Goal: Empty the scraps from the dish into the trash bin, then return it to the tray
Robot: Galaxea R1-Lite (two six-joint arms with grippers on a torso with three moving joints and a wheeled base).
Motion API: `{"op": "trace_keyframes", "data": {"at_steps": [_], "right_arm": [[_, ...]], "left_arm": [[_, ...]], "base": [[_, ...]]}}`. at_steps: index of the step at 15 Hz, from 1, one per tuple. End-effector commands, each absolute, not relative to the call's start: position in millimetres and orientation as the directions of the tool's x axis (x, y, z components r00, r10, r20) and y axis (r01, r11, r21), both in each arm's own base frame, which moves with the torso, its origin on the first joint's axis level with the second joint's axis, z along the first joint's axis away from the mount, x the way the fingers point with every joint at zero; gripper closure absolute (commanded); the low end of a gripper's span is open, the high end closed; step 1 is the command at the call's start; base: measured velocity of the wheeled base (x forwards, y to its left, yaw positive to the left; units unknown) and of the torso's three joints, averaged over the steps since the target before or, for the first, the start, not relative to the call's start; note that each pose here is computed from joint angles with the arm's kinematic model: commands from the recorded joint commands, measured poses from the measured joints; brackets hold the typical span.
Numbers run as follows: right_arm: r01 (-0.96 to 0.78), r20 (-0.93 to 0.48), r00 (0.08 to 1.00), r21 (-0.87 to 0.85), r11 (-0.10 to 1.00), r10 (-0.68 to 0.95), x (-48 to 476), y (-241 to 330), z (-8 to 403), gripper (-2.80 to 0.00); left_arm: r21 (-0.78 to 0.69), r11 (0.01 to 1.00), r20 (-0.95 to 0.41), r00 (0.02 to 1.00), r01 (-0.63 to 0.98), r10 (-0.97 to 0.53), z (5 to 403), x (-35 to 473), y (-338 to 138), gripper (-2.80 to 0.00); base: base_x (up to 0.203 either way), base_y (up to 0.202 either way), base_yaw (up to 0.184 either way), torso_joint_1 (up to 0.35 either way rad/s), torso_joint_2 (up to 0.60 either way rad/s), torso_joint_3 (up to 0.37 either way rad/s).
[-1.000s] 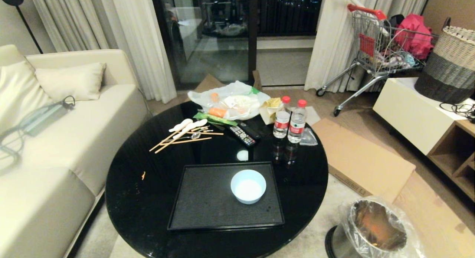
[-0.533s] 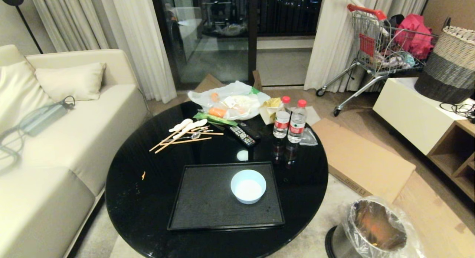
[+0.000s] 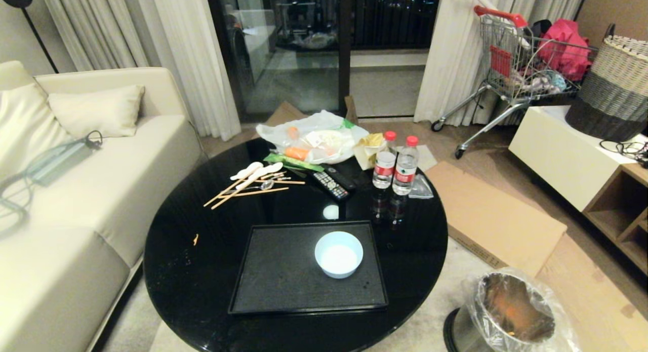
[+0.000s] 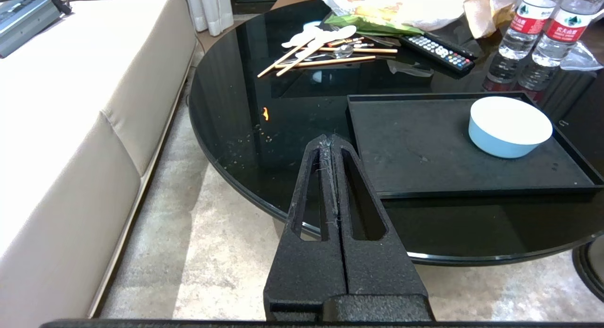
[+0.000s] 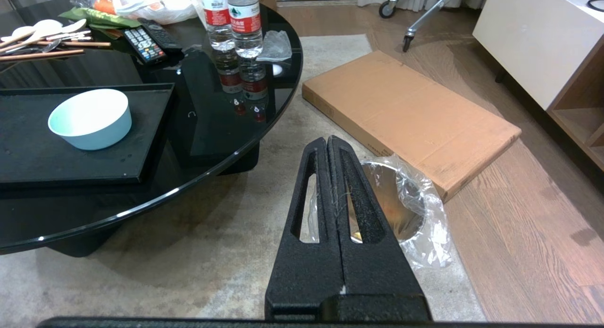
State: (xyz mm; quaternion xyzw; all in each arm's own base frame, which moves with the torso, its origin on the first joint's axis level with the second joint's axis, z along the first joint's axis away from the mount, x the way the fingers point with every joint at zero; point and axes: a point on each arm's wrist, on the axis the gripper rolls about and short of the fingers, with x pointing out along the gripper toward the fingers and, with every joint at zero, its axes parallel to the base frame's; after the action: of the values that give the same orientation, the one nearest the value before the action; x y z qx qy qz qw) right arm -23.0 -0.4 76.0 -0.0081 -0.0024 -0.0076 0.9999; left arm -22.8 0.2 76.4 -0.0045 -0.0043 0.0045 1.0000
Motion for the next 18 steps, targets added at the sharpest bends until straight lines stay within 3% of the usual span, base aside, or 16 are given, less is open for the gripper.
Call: {"op": "trace_keyframes", "data": {"at_steps": [1,18], "right_arm": [[0.015,0.004,1.000,-0.017,1.000,-0.015,-22.9,-0.4,76.1,0.00],[0.015,0.003,1.000,-0.017,1.000,-0.015,-22.8,-0.4,75.8,0.00]], "left_arm": [[-0.009,1.000,0.009,1.000,-0.009,0.009,76.4,-22.8,0.2,0.00],[-0.009,1.000,0.009,1.000,-0.009,0.009,76.4,-22.8,0.2,0.00]], "base": [[0.000,0.000,0.000,0.000,0.00,0.000],[0.000,0.000,0.000,0.000,0.00,0.000]]}}
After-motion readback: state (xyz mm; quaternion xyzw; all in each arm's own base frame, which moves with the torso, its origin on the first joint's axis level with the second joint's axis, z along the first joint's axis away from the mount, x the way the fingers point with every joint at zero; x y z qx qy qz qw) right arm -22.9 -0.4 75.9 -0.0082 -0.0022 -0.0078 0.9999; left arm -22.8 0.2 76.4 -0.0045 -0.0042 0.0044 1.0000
